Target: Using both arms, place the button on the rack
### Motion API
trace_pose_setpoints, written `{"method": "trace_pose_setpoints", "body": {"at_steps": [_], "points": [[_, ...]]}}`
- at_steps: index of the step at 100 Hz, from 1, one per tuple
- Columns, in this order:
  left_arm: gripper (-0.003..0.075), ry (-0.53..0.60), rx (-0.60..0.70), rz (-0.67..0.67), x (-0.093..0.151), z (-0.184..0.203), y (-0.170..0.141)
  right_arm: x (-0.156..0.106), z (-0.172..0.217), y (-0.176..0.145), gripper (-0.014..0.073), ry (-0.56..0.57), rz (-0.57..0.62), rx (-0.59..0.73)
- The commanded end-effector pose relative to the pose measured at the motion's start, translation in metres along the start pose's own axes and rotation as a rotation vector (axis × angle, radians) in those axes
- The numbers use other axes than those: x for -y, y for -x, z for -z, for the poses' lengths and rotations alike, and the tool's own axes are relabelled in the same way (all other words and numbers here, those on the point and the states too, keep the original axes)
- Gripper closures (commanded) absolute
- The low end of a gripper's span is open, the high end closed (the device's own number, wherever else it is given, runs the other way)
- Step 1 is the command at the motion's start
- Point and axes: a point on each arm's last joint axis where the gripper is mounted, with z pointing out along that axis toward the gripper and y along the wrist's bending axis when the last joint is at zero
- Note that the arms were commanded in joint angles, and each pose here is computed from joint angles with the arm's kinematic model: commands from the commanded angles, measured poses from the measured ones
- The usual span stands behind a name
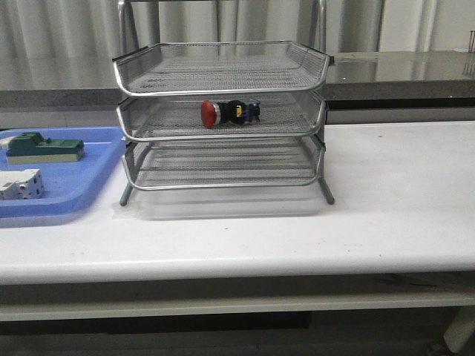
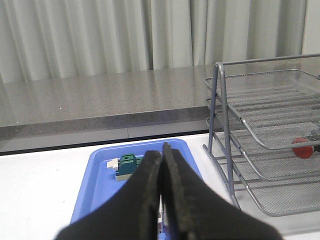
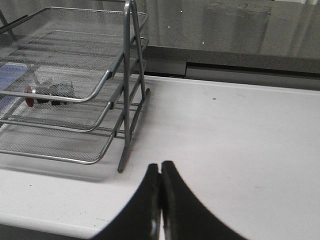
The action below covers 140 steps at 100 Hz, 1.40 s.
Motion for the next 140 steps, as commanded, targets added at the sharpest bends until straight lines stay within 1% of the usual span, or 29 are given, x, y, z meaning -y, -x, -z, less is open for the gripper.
{"method": "trace_pose_setpoints", "body": {"at_steps": [1,13,37,56,63,92,140], "points": [[0.0716,0.028,0.087,0.023,-0.003,0.001,0.015,0.001,0.01,0.005,0.0661,-0.01,-0.004,0.115],[0.0716,0.028,0.087,0.023,-0.003,0.001,0.015,0.0,0.022,-0.016,0.0661,-0.011,-0.003,0.145],[0.0716,0.028,0.087,0.023,-0.003,0.001,0.015,-0.001,0.044,-0.057,0.0661,-0.014,-0.001,0.253],[0.0716,0.028,0.087,0.023,-0.003,0.001,0.015,-0.002,0.054,-0.084,0.0661,-0.016,0.002,0.328],[0.0716,0.028,0.087,0.023,-0.003,0.001,0.015,-0.002,0.054,-0.091,0.0661,-0.02,0.008,0.335],[0.0716,0.028,0.087,0.023,-0.003,0.001,0.015,0.001,0.046,-0.108,0.0661,-0.064,-0.003,0.291],[0.0716,0.028,0.087,0.023,-0.003,0.001,0.015,0.001,0.046,-0.108,0.0661,-0.068,-0.004,0.288]]}}
